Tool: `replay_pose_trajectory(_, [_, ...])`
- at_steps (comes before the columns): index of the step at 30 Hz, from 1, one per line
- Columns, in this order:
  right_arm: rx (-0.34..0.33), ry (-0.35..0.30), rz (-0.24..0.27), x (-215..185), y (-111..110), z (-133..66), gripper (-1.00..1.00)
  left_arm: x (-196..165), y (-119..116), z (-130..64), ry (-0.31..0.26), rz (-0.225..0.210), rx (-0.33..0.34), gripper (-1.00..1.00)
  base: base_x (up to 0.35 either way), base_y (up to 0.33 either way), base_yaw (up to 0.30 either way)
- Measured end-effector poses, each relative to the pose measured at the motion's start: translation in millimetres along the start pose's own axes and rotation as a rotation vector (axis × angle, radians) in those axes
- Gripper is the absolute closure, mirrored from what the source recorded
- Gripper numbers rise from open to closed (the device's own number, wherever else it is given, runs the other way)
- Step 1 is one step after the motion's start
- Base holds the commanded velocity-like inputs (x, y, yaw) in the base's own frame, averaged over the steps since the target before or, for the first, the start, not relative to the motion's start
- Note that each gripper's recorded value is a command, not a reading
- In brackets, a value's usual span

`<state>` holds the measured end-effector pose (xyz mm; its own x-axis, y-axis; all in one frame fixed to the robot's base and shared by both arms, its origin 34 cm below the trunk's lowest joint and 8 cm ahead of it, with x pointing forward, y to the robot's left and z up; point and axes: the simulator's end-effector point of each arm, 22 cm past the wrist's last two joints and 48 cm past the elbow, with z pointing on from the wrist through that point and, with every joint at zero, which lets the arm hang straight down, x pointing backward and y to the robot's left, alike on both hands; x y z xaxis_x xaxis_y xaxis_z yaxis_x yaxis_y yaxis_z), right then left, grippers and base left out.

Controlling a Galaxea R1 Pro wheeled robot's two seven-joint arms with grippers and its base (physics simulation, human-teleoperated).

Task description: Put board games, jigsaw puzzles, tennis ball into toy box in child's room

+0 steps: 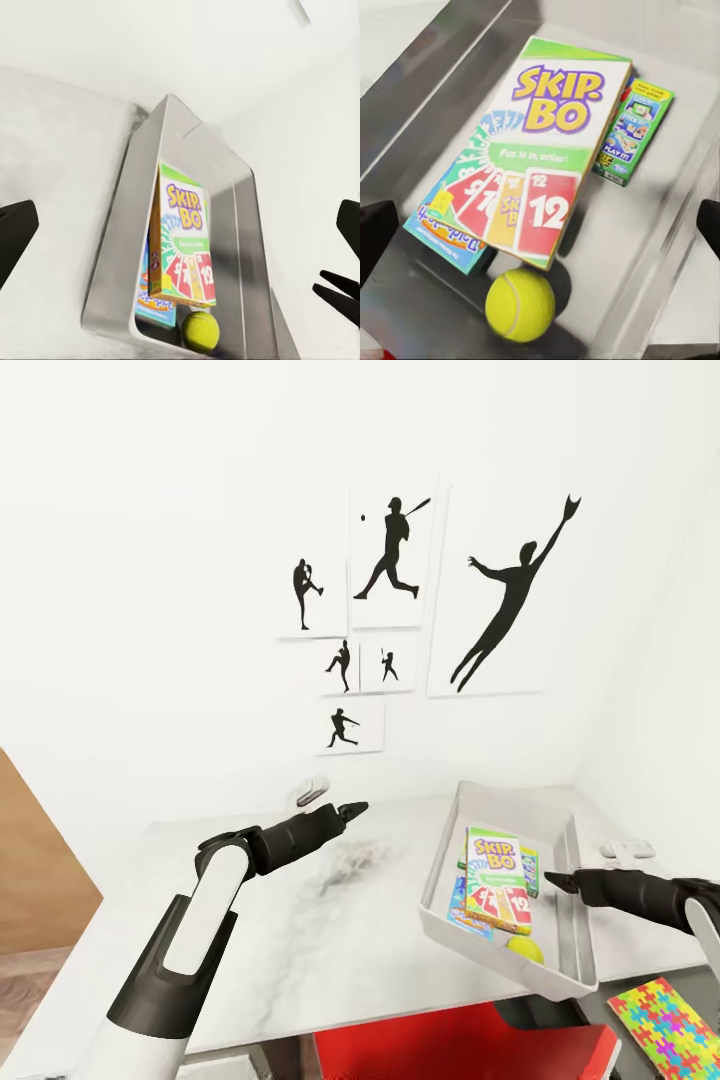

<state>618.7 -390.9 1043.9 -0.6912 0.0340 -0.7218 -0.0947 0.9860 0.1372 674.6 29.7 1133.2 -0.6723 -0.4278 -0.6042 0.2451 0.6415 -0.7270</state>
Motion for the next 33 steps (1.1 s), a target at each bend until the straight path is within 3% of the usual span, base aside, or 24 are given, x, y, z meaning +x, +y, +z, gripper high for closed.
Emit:
replay_pose_trajectory(15, [-0.037,-0.031,0.023,-8.7,-2.0,-9.2,-1.00,-0.9,-1.3,-0.7,-0.002,-0.003,0.006,-1.00,-0.081,0.000,-0.027])
replay_pose_trajectory(33, [-0.041,-0.033,0.028,-9.3,-2.5,-10.6,-1.00,-0.6,-2.0,-0.5,-0.002,-0.004,0.007,-1.00,-0.008,0.000,-0.234])
